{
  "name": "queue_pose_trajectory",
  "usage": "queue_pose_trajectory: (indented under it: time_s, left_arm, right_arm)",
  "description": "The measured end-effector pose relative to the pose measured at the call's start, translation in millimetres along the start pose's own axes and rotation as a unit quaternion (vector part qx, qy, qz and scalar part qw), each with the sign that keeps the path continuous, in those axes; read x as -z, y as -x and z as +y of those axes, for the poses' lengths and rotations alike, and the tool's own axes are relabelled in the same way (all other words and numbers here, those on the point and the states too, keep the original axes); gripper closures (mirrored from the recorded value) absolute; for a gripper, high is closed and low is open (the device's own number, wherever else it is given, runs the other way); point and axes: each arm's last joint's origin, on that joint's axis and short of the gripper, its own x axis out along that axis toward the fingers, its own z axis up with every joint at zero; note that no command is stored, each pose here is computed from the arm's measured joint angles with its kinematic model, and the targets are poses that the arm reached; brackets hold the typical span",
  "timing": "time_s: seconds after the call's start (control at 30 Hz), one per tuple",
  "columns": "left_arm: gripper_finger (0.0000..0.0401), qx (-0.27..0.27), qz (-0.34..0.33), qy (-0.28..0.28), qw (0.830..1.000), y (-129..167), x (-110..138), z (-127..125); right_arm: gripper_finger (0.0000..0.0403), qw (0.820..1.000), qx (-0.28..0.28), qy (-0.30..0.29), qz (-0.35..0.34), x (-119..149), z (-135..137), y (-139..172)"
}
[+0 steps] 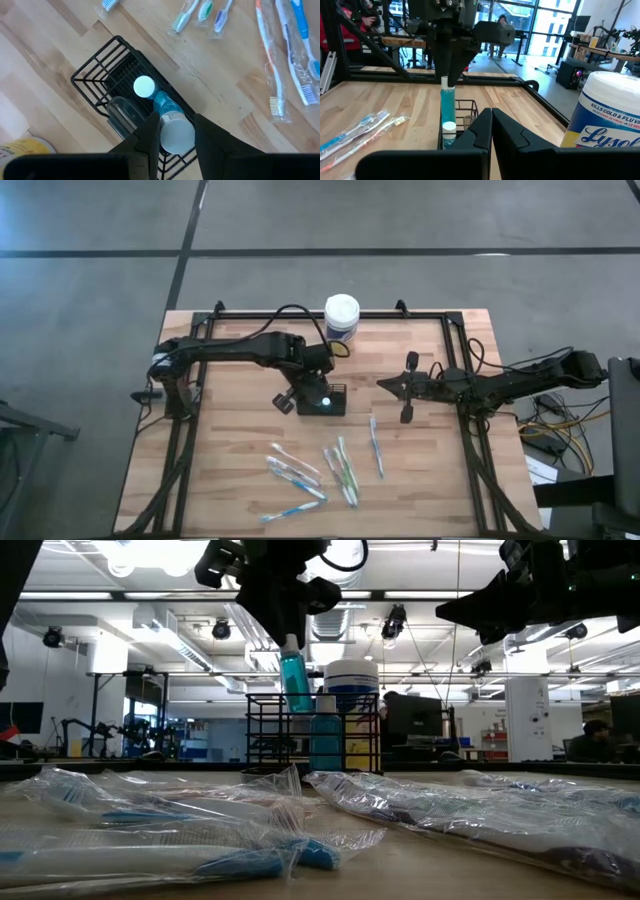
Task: Pick & Place toothbrushing station
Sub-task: Put the blue mouthwash into the black wire organizer
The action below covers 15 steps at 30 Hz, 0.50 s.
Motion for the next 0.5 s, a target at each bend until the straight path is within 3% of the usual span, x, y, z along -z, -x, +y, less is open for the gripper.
queue_pose_trajectory:
  time_s: [0.5]
  left_arm:
    - [0.0305, 0.001, 0.001, -0.012, 1.000, -13, 4, -1]
  right_arm:
    - [0.0394, 1.000, 0.000, 0.001, 0.000, 0, 0, 0]
